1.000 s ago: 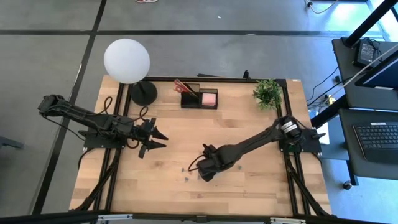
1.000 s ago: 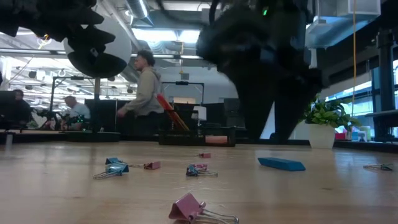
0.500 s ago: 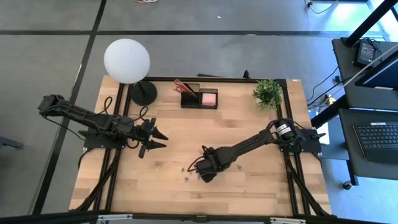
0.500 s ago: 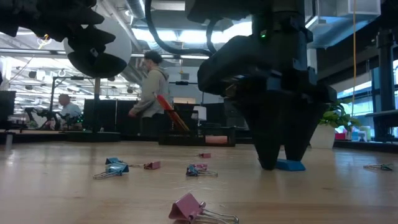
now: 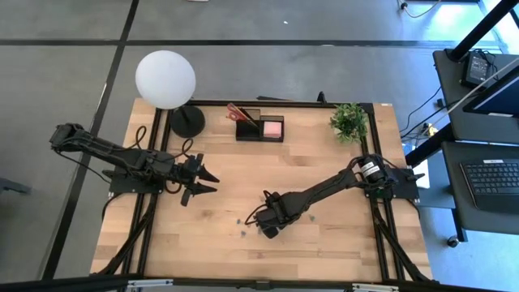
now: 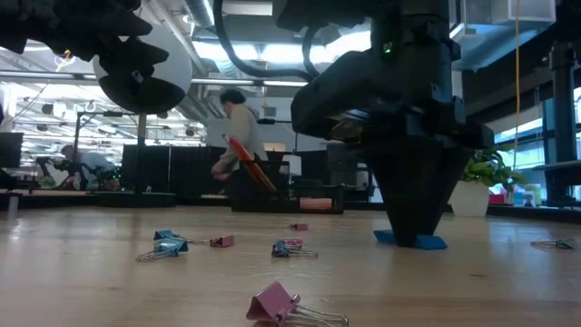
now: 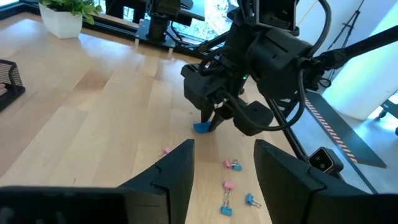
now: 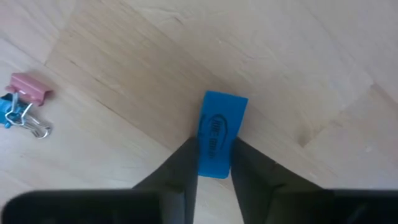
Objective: Pick and place office supplies into organizer
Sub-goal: Put the blue eraser into the black desk organizer
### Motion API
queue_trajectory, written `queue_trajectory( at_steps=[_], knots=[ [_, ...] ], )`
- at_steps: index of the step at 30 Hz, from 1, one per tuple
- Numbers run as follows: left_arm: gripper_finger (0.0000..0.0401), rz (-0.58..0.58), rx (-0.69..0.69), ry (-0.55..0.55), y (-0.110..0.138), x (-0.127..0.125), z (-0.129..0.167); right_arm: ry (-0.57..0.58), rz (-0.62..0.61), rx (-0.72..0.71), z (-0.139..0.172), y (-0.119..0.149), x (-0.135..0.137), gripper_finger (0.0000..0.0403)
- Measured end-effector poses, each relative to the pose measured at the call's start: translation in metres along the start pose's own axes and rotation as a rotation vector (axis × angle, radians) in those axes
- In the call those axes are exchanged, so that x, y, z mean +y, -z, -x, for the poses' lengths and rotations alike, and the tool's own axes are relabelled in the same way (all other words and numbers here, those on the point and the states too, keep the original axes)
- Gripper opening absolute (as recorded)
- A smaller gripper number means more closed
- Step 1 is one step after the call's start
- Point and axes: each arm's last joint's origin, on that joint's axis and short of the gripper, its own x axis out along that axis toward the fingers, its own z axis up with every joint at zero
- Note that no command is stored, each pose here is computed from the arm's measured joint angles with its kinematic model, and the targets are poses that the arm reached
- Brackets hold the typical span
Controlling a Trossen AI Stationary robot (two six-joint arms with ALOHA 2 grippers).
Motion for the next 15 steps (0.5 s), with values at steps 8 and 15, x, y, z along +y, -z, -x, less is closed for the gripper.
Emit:
queue_trajectory(
  at_steps=[8, 15],
  knots=[
    [0.0159, 0.001, -0.002, -0.002, 0.000, 0.000, 0.000, 0.013, 0.001, -0.016, 0.000, 0.000, -0.001, 0.0066],
    [0.0159, 0.002, -0.002, -0.001, 0.000, 0.000, 0.000, 0.013, 0.021, -0.018, 0.017, 0.002, -0.007, 0.0067]
  ],
)
